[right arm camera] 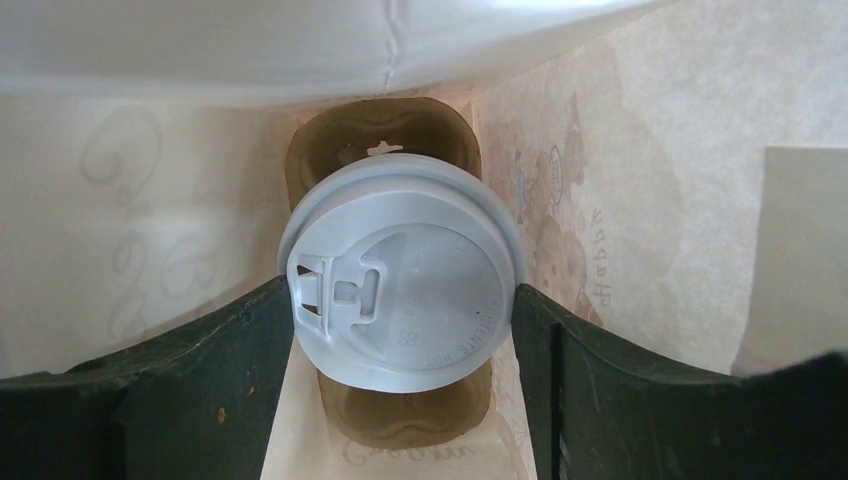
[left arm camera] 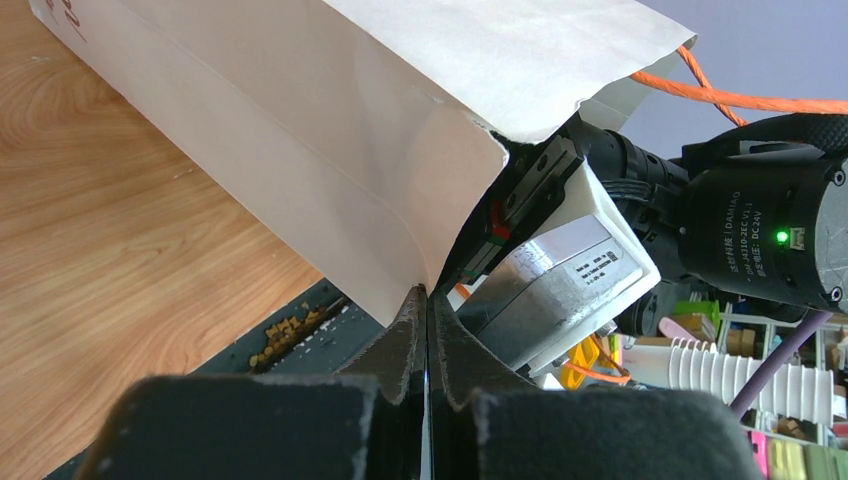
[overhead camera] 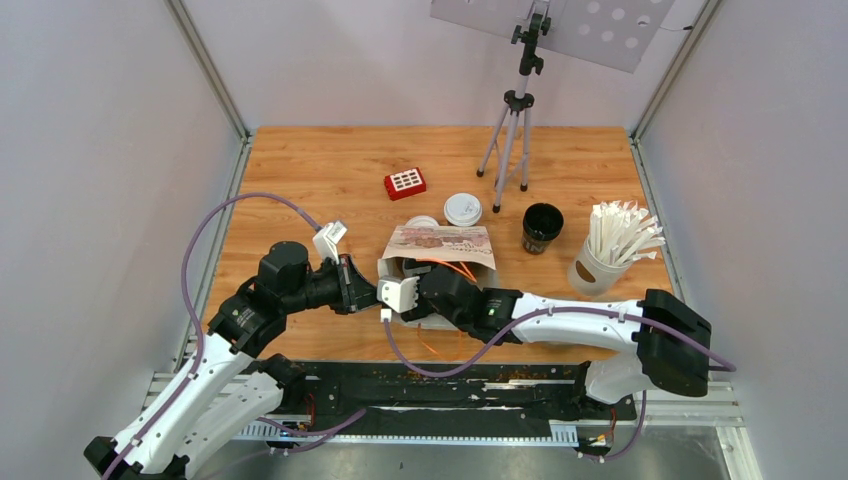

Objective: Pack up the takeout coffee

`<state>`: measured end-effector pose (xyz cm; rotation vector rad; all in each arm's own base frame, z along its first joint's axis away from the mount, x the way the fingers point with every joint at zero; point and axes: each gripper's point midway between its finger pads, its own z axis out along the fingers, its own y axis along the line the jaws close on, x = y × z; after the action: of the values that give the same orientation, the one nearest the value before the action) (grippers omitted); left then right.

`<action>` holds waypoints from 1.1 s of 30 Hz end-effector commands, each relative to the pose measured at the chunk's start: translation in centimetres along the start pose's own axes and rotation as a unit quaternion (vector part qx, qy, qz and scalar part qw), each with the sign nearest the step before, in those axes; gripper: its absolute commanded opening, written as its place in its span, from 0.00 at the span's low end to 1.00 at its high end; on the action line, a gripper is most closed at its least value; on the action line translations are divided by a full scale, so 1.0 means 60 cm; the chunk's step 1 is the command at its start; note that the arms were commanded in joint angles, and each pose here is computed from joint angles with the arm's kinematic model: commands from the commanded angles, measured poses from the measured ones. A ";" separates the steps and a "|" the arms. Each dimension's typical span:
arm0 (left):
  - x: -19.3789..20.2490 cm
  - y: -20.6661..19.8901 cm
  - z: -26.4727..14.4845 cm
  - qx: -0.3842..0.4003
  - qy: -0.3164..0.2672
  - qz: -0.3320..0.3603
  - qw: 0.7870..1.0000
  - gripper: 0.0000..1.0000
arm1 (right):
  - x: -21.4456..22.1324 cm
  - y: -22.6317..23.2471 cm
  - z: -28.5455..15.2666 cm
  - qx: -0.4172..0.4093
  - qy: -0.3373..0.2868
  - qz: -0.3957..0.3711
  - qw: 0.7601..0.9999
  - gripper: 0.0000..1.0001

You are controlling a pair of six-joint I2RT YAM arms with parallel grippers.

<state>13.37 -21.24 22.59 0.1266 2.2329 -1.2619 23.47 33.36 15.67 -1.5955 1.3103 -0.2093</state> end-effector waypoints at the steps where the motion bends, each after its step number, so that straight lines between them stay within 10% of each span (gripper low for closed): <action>1: -0.017 -0.056 -0.009 0.070 -0.013 0.017 0.997 0.00 | -0.001 0.003 0.011 -0.006 -0.002 -0.020 1.000 0.75; 33: -0.018 -0.037 -0.016 0.034 -0.016 0.045 0.998 0.00 | 0.052 -0.007 -0.077 -0.056 -0.006 -0.015 0.998 0.75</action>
<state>13.00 -21.58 23.36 0.1608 2.2044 -1.2996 21.87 29.80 17.38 -1.6751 1.2985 -0.1393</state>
